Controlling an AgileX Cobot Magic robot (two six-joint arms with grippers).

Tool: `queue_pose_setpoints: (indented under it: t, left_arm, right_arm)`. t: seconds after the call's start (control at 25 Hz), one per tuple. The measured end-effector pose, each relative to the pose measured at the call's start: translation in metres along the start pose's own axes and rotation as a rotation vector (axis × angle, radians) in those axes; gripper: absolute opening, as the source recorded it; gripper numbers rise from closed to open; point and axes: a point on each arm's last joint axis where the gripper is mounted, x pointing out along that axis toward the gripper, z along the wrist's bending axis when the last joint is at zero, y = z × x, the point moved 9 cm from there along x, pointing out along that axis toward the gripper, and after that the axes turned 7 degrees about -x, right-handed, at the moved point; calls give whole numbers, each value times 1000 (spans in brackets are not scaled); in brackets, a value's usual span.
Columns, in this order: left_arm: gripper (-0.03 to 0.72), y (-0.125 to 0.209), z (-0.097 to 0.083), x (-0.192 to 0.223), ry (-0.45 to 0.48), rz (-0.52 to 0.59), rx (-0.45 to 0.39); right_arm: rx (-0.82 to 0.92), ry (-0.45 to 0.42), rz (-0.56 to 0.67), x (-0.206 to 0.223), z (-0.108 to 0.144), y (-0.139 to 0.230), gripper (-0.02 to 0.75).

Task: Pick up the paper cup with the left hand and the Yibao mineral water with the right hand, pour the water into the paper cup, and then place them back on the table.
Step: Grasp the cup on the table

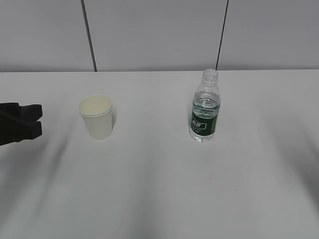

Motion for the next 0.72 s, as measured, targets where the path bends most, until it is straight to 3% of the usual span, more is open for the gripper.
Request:
queue_pose_setpoints:
  t: [0.36,0.72]
  left_arm:
    - [317,-1,-2,10,15,-37,12]
    - [317,6,-7,15,50,-21,70]
  right_arm:
    - [5,-158,-37,48,38,27,531]
    - [25,-222,-15,69,57,61,531]
